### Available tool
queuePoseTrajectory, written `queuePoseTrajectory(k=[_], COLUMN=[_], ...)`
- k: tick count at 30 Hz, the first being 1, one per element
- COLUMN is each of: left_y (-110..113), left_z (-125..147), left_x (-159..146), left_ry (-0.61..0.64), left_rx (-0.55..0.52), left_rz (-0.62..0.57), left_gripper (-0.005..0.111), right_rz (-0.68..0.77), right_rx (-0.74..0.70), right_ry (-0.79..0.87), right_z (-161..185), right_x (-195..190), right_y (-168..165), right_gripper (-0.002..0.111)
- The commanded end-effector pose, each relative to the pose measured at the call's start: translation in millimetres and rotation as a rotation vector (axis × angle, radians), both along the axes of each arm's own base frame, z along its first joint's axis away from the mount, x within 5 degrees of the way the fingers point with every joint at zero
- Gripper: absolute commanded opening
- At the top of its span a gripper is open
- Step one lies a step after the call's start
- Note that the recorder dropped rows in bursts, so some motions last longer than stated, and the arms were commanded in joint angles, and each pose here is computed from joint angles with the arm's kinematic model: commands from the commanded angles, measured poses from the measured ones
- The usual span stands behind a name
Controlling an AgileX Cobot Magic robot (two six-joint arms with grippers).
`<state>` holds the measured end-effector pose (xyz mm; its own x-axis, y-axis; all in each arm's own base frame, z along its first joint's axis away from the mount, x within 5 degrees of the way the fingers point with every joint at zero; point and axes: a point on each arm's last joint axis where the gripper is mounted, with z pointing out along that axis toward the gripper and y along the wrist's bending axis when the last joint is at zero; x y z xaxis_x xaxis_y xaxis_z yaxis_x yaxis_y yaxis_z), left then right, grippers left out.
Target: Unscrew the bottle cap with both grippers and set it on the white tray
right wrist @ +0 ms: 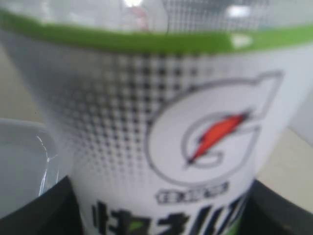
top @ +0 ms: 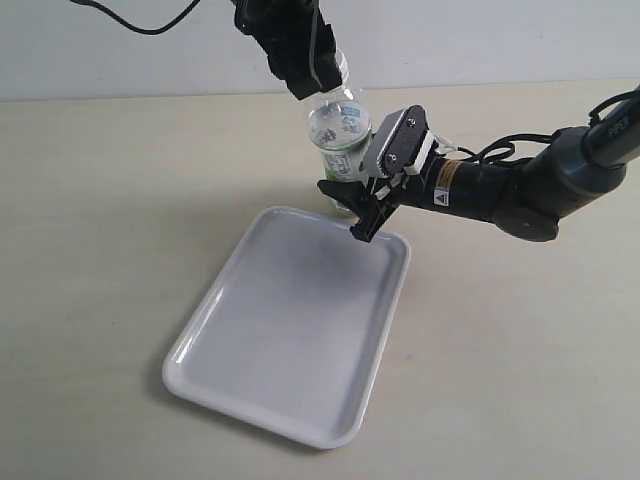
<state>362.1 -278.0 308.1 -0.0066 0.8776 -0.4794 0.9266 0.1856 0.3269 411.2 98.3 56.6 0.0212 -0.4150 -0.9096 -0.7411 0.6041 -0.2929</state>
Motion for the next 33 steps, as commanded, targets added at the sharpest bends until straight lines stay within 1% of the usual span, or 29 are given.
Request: queuePoseTrajectory(k=[1,11,12,16,24,33], left_y=[-0.1,0.1,0.2,0.2,-0.1,-0.6], left_z=[4.1,3.6,3.6,3.6,3.9,1.2], left_x=[-1.7,-2.4,-2.6,-2.6,-2.2,-4.2], left_ry=[0.001,0.019,0.020,0.026,0.026,0.063], left_rx=[-0.014,-0.018,-0.017,-0.022,-0.029,-0.029], left_rz=[0.009,0.025,0.025,0.035,0.044,0.044], left_gripper=[0.054,0.054,0.056,0.067,0.066,0.066], right_rz=[0.000,0.003,0.003,0.003,-0.001,0.000], right_rx=[-0.066,-0.068,-0.068,-0.068,-0.077,-0.071], right_ry=[0.042,0.041,0.041,0.041,0.049,0.046], right_z=[-8.2,-8.3,-8.3,-8.3,-9.4,-8.8], right_x=[-1.9,-2.1,-2.1,-2.1,-2.1,-2.1], right_y=[-1.7,-1.6,-1.6,-1.6,-2.2,-1.9], right_gripper=[0.000,0.000,0.000,0.000,0.000,0.000])
